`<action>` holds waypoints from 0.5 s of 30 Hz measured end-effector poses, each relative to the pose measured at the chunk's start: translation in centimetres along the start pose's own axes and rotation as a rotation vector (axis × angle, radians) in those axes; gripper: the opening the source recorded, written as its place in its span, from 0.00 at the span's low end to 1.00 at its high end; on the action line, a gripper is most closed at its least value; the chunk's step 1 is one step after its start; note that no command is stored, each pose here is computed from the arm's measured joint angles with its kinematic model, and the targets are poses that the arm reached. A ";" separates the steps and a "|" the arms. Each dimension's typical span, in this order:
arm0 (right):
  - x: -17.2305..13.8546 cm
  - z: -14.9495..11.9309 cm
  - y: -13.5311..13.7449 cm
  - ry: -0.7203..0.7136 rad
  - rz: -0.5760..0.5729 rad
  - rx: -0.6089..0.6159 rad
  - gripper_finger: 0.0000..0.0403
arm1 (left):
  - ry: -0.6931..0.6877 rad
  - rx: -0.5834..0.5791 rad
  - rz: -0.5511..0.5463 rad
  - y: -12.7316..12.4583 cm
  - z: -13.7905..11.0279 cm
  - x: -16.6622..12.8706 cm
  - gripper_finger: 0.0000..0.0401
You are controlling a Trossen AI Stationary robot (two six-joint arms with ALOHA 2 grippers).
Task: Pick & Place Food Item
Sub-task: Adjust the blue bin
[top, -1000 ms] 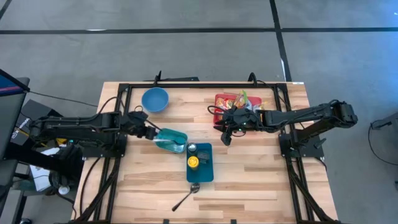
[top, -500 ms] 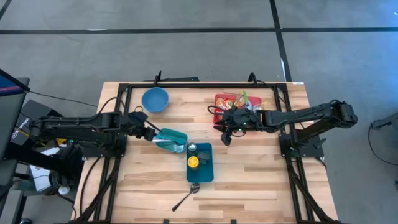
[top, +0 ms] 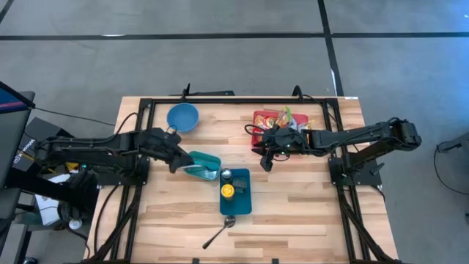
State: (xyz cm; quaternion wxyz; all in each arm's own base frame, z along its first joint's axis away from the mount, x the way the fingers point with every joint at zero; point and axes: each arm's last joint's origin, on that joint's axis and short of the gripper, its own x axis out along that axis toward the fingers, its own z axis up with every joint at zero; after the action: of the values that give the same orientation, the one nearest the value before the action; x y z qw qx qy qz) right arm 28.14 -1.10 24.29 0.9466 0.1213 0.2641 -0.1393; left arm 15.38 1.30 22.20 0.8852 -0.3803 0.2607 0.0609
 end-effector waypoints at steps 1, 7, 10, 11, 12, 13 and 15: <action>0.0 0.0 0.0 0.000 0.000 0.000 0.23 | -0.016 0.039 -0.062 -0.5 0.2 0.0 0.25; 0.0 0.0 0.0 0.000 0.000 0.000 0.23 | -0.179 0.303 -0.371 -3.9 1.2 -0.5 0.25; 0.0 0.0 0.0 0.000 0.000 0.000 0.23 | -0.262 0.423 -0.473 -5.3 1.3 -1.0 0.25; 0.0 0.0 0.0 0.000 0.000 0.000 0.23 | -0.284 0.461 -0.500 -5.7 1.2 -1.1 0.25; 0.0 0.0 0.0 0.000 0.000 0.000 0.23 | -0.302 0.495 -0.525 -6.0 1.1 -1.2 0.25; 0.0 0.0 0.0 0.000 0.000 0.000 0.23 | -0.319 0.525 -0.549 -6.4 1.0 -1.4 0.25; 0.0 0.0 0.0 0.000 0.000 0.000 0.23 | -0.345 0.575 -0.594 -7.0 0.8 -1.6 0.25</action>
State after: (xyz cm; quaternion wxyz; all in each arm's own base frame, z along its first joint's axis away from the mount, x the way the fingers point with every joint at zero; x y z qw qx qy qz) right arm 28.13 -1.10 24.29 0.9466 0.1211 0.2643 -0.1394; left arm 16.49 -2.88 27.94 0.9646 -0.1616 -0.0048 -0.2082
